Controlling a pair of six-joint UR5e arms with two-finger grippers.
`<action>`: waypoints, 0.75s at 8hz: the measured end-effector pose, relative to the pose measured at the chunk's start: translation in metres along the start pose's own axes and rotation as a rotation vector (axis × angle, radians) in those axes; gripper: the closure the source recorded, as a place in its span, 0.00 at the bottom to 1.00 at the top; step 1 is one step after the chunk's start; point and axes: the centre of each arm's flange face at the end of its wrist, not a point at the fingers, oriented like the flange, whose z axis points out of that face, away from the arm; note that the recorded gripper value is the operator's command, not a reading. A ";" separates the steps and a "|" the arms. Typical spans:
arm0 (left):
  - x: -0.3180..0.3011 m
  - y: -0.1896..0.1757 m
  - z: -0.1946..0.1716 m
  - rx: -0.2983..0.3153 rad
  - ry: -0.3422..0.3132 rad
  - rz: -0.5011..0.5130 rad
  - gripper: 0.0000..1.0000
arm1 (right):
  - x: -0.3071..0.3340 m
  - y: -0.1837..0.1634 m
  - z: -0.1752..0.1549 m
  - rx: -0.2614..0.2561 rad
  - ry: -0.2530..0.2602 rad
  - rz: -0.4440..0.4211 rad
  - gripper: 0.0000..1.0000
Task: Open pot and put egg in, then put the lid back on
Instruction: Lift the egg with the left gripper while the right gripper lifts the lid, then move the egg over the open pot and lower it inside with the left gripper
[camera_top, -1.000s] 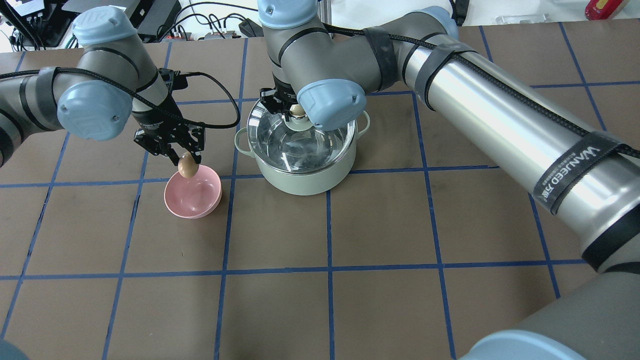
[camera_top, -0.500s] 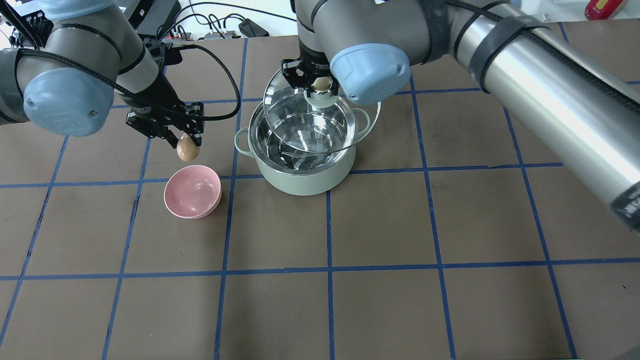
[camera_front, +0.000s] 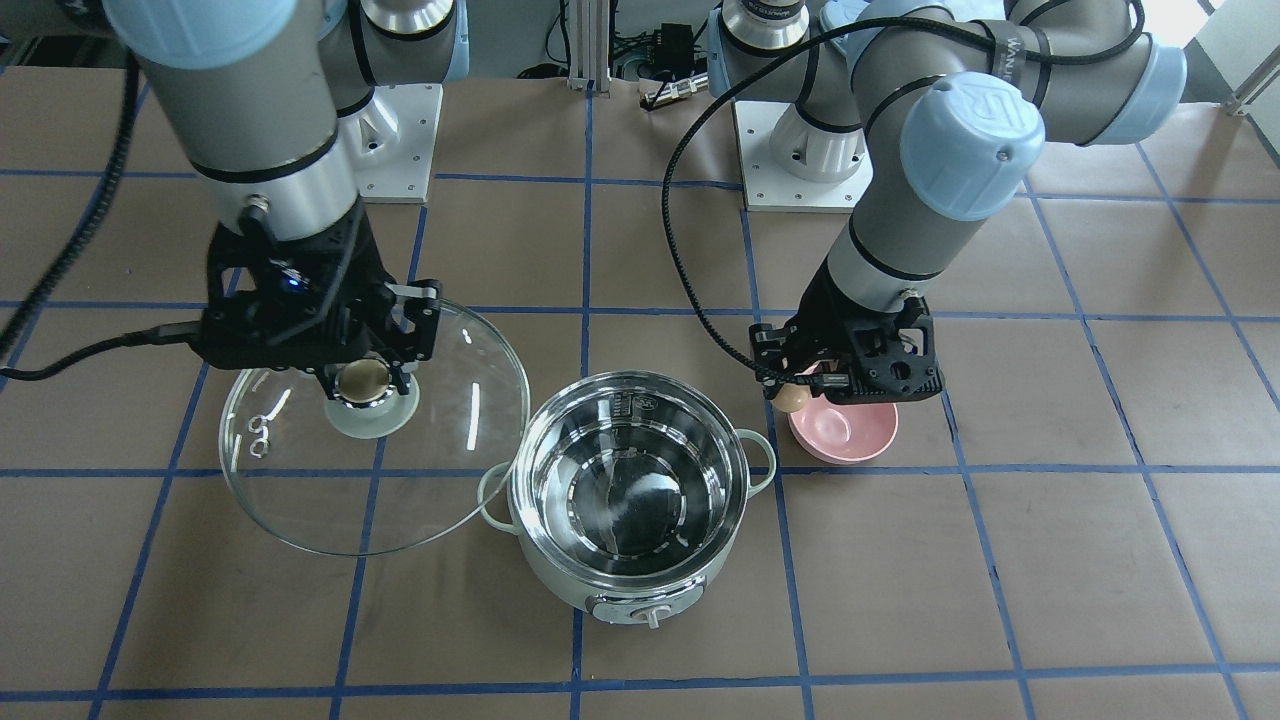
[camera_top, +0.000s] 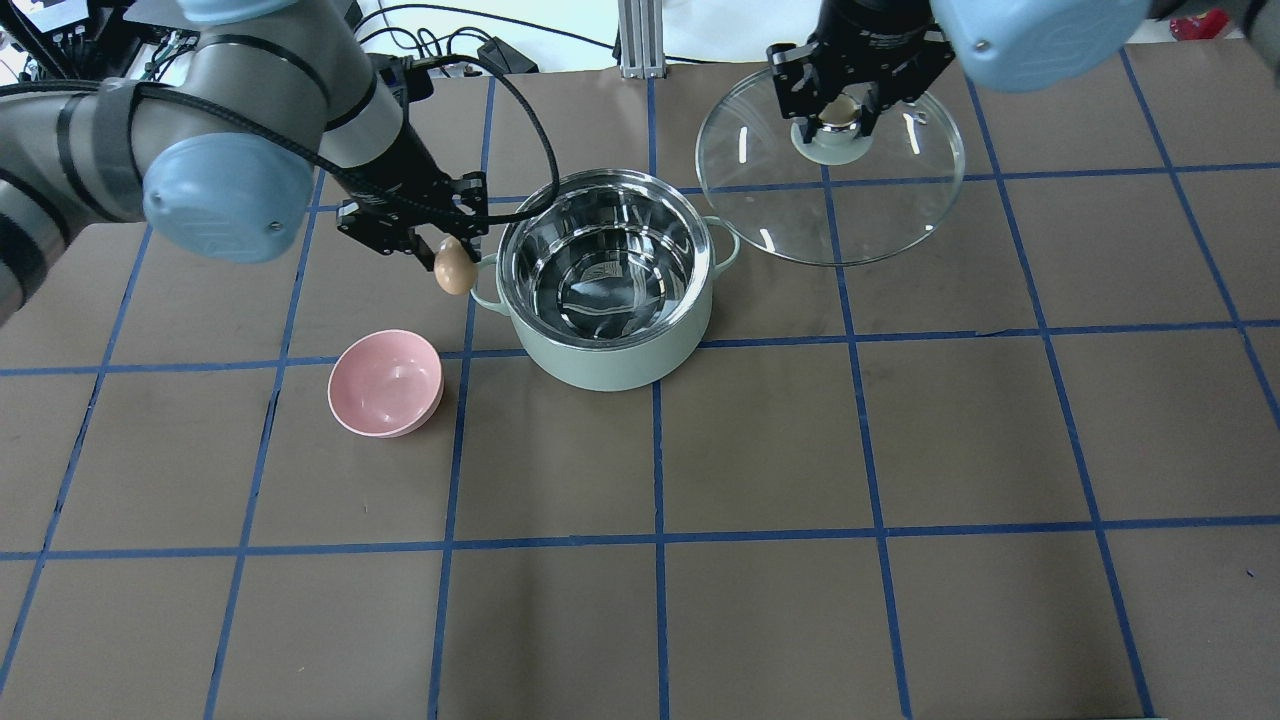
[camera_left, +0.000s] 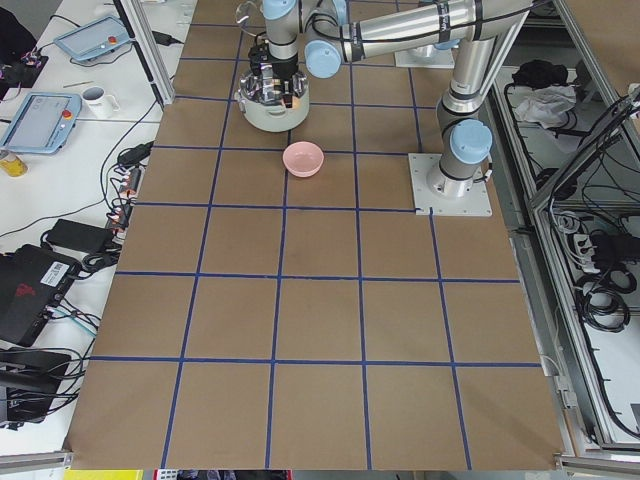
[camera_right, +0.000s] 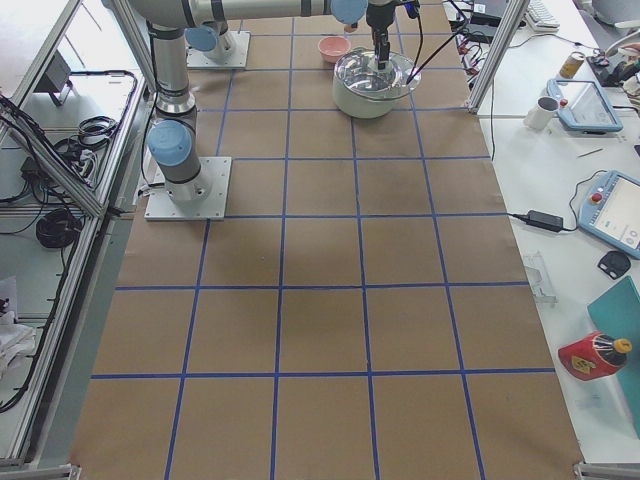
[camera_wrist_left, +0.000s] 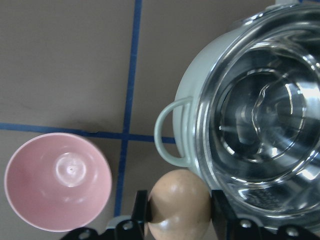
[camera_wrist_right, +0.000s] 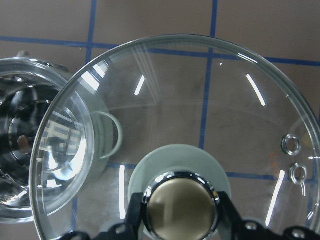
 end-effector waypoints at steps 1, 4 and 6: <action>0.037 -0.004 0.007 0.017 0.015 -0.028 1.00 | 0.030 0.011 -0.008 -0.027 0.014 -0.016 1.00; 0.106 -0.026 0.054 0.061 0.048 -0.084 1.00 | 0.075 0.030 -0.005 -0.070 0.016 -0.015 1.00; 0.115 -0.035 0.088 0.048 0.046 -0.110 1.00 | 0.081 0.032 -0.002 -0.074 0.022 -0.030 1.00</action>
